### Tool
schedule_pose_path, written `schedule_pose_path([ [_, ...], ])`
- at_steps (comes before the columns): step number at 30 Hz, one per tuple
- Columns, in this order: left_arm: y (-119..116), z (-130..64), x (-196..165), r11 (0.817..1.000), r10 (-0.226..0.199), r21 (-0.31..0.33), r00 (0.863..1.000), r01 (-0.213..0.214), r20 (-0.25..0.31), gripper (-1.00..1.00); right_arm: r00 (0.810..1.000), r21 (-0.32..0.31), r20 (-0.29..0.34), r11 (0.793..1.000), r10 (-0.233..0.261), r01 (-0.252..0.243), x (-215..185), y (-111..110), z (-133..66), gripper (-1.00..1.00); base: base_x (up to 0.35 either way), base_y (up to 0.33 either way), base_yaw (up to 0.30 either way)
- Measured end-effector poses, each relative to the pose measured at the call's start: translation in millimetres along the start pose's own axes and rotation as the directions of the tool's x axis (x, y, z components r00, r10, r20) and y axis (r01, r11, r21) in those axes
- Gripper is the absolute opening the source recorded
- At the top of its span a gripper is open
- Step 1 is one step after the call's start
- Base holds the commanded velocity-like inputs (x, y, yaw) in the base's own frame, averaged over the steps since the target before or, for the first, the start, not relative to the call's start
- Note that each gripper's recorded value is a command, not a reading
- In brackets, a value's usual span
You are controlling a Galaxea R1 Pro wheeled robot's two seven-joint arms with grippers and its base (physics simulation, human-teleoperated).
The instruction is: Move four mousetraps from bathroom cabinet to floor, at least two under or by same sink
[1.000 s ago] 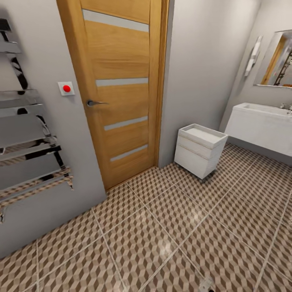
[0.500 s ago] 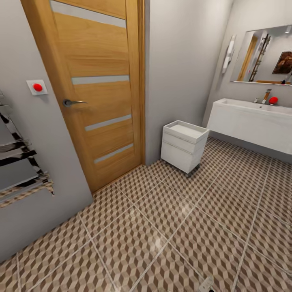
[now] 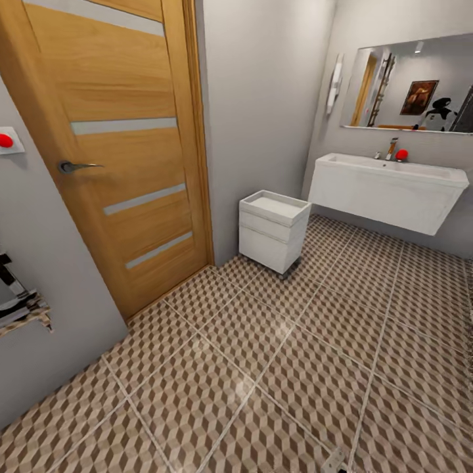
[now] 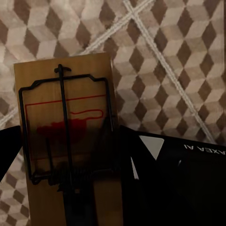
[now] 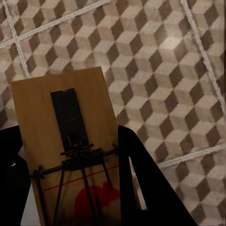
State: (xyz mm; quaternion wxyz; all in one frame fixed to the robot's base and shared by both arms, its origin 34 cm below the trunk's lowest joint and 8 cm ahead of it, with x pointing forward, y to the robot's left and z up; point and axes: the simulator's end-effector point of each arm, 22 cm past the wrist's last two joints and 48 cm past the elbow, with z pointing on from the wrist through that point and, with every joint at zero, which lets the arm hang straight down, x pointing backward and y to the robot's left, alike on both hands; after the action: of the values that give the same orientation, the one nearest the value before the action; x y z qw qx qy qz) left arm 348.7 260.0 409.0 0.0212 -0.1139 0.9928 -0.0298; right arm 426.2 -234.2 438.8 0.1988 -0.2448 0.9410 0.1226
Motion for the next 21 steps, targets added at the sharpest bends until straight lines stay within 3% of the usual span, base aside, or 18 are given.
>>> schedule_pose_path([
  [21,2.1,3.8,7.8,1.0,-0.001,-0.005,1.0,0.001,-0.02,-1.0,1.0,-0.008,-0.017,1.0,0.007,-0.007,8.1,2.8,2.9,-1.0,0.0,0.0,-0.233],
])
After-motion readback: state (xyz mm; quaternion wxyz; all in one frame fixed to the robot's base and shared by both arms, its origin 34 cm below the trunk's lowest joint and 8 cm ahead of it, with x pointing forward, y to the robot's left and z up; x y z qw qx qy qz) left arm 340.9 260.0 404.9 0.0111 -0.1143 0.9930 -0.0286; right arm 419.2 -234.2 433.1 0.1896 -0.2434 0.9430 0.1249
